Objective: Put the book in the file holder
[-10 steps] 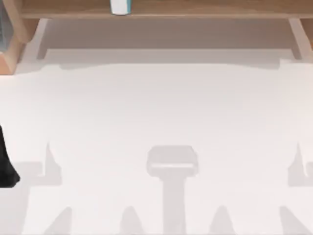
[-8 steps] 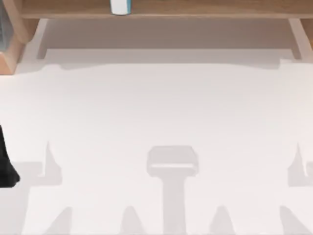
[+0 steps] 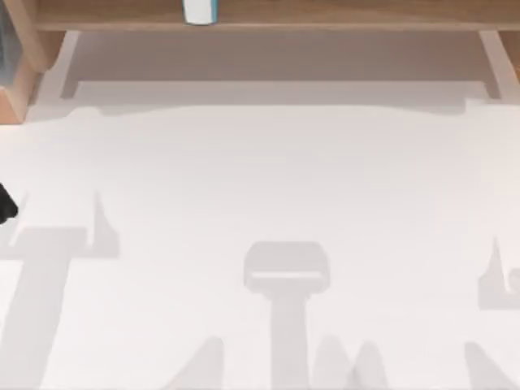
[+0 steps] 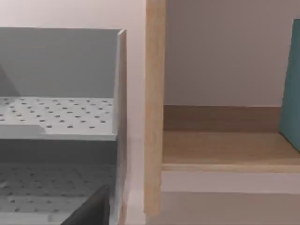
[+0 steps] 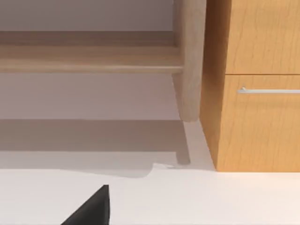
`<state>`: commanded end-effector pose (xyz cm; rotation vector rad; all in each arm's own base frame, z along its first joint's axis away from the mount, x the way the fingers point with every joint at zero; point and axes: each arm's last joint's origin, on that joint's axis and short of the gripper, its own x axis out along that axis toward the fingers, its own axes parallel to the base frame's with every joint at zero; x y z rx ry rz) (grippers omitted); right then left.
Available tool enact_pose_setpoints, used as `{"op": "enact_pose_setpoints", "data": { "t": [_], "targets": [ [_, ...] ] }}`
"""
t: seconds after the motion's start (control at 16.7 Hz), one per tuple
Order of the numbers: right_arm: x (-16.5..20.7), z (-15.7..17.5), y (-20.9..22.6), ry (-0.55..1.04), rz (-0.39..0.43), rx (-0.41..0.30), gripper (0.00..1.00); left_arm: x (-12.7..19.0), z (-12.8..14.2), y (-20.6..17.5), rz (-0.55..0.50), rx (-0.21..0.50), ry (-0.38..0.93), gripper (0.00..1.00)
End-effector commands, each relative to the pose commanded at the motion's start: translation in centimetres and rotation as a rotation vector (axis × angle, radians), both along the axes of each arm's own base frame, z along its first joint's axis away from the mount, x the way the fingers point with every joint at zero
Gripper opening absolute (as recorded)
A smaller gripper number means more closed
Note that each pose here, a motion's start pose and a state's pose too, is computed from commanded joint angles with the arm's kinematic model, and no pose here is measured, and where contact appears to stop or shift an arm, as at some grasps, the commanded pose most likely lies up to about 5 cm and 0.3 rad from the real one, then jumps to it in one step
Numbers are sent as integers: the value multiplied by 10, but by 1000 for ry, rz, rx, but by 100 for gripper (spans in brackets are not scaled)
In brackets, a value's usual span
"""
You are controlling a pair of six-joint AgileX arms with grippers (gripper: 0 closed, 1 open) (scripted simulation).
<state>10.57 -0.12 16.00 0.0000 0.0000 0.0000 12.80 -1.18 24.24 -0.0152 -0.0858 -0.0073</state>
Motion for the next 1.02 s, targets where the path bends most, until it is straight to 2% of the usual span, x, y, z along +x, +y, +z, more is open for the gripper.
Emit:
{"op": "enact_pose_setpoints", "data": {
  "t": [0.24, 0.42, 0.54, 0.72, 1.02],
  "targets": [
    [0, 0, 0, 0, 0, 0, 100, 63, 45, -22, -4, -7, 26, 100],
    [0, 0, 0, 0, 0, 0, 100, 130, 53, -54, -6, -3, 60, 100],
    [0, 0, 0, 0, 0, 0, 100, 175, 43, -82, -7, 3, 80, 100],
    [0, 0, 0, 0, 0, 0, 100, 229, 14, -125, -8, 10, 96, 100],
    [0, 0, 0, 0, 0, 0, 100, 275, -31, -177, -8, 9, 87, 100]
  ]
}}
